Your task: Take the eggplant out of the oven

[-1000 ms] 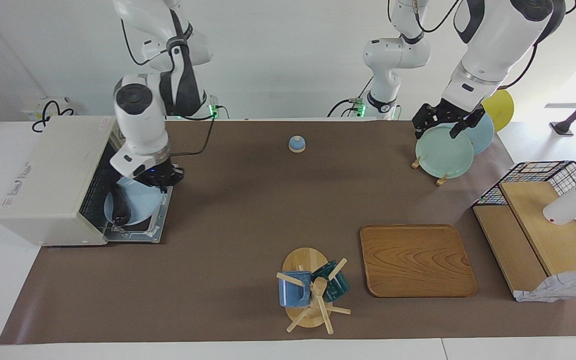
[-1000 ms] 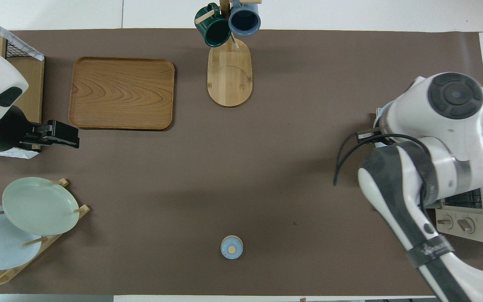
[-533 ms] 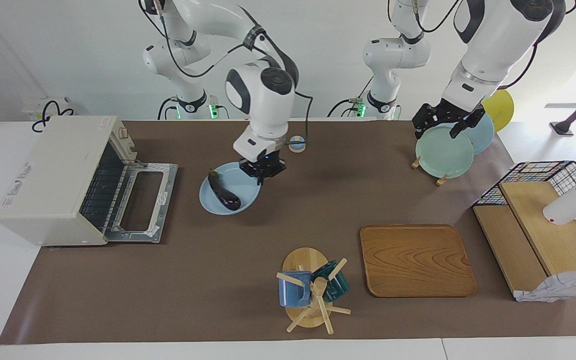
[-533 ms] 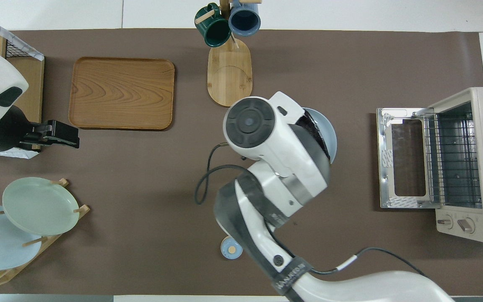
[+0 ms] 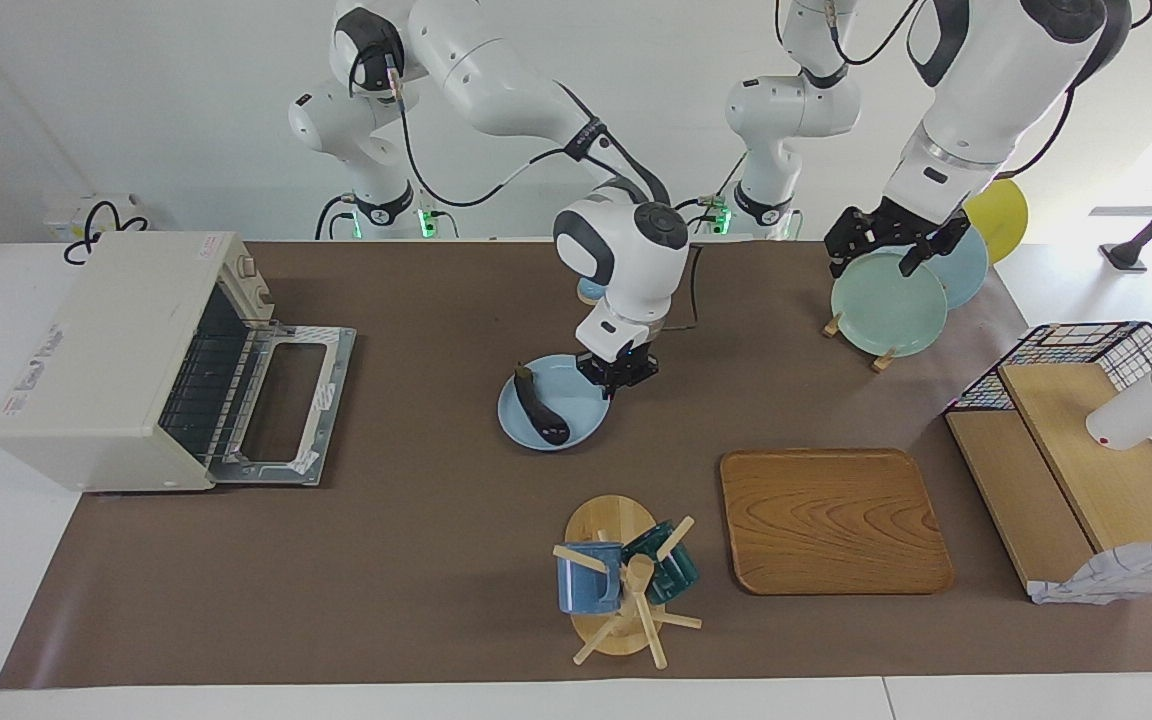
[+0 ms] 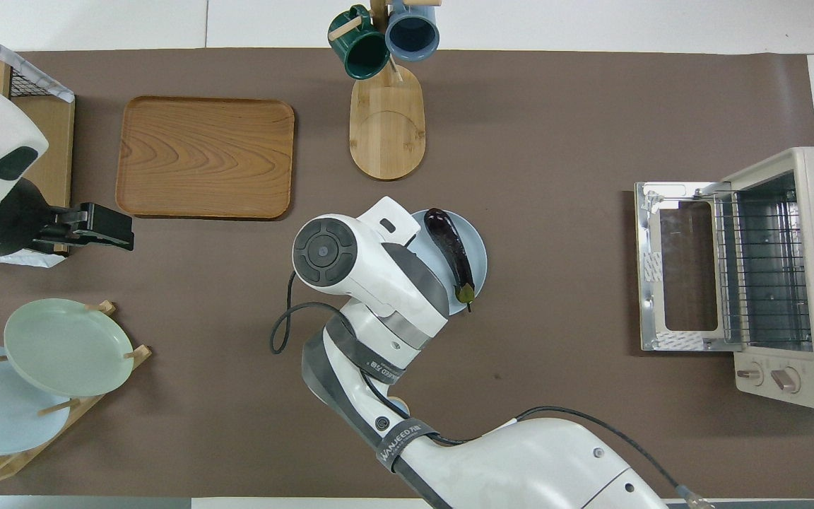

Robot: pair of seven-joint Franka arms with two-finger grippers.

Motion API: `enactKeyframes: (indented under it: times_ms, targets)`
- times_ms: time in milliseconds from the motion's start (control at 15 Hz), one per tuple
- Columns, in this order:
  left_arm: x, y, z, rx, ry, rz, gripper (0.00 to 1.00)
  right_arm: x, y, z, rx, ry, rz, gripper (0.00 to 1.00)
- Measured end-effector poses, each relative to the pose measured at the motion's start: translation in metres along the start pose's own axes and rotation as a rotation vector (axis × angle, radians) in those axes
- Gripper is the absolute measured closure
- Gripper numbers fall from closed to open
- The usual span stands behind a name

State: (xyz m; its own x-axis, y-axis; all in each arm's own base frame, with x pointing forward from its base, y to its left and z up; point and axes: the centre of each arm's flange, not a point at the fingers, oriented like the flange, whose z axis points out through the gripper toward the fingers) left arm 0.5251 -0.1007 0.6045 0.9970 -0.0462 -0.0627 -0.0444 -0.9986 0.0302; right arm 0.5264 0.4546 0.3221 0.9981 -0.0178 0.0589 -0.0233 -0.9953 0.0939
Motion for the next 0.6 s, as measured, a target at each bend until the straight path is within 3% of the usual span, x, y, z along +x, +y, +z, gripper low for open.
enactKeyframes:
  times_ms: [133,333,600]
  targets:
    - [0.000,0.000,0.000,0.000,0.000,0.000,0.00,0.001,0.003,-0.006,0.043,-0.021,0.042,0.97]
    - [0.000,0.000,0.000,0.000,-0.001,0.000,0.00,0.011,0.013,-0.026,0.075,-0.015,0.072,0.77]
    - [0.000,0.000,0.000,0.000,-0.001,-0.001,0.00,0.028,0.038,-0.042,0.040,-0.029,0.077,0.75]
